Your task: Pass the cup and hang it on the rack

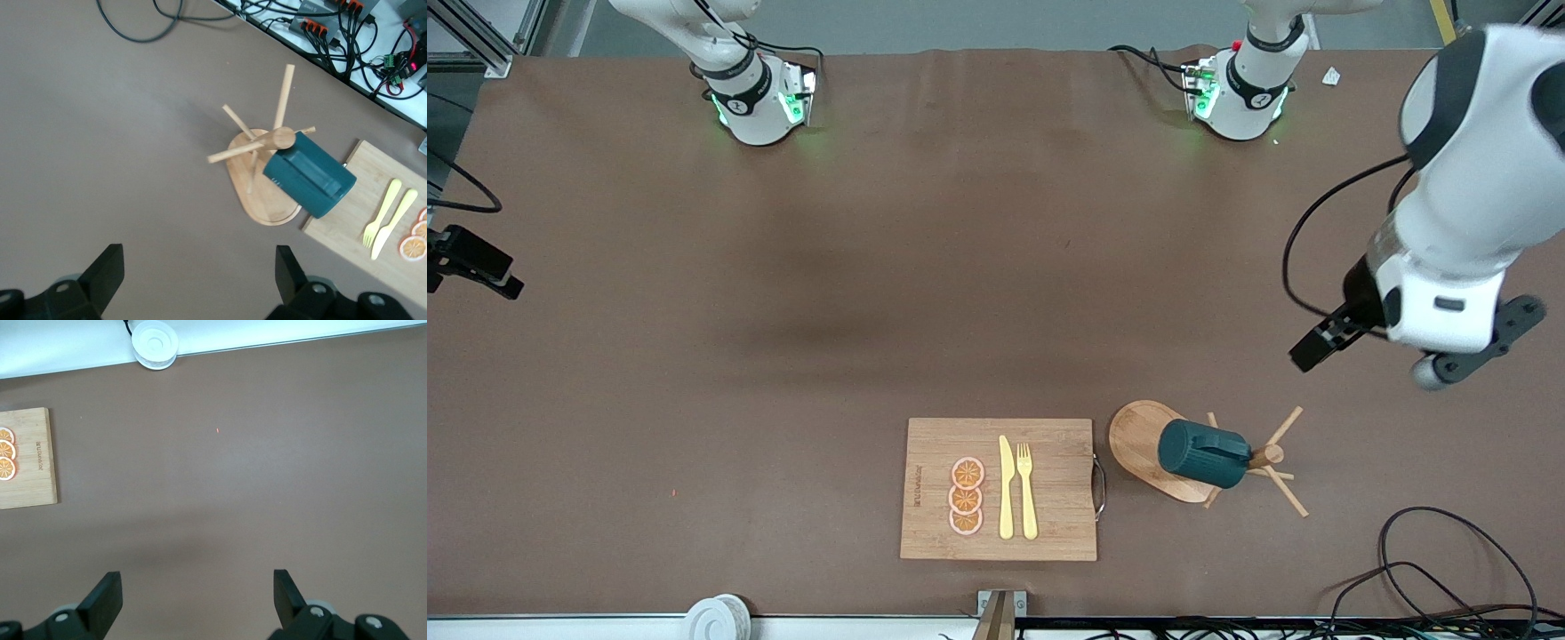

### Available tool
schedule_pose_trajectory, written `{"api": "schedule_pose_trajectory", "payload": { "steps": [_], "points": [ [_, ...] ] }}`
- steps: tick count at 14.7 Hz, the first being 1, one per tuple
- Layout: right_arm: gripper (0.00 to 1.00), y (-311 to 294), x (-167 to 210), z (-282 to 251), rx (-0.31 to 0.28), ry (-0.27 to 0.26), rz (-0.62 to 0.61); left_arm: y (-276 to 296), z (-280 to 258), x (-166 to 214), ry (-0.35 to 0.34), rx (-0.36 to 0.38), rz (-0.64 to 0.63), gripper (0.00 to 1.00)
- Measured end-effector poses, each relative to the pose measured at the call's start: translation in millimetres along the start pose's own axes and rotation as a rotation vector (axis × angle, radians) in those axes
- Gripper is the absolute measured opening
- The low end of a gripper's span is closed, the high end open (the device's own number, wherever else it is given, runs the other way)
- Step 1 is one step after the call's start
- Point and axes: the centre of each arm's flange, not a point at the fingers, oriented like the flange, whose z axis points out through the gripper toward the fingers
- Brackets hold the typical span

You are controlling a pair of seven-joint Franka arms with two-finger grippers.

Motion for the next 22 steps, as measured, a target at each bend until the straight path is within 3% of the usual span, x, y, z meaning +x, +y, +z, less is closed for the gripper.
{"api": "schedule_pose_trajectory", "payload": {
  "steps": [6,11,15,22],
  "points": [
    [1.0,0,0,0,0.0,0.0,0.0,-72,-60,-1,-0.008,0.051,0.243,1.0],
    [1.0,0,0,0,0.0,0.0,0.0,-119,-66,-14,-0.094,0.033,0.416,1.0],
    [1.0,0,0,0,0.0,0.0,0.0,-133,-61,-45,-0.147,0.019,0.475,1.0],
    [1.0,0,0,0,0.0,0.0,0.0,-141,-59,-68,-0.143,-0.003,0.526,1.0]
  ]
}}
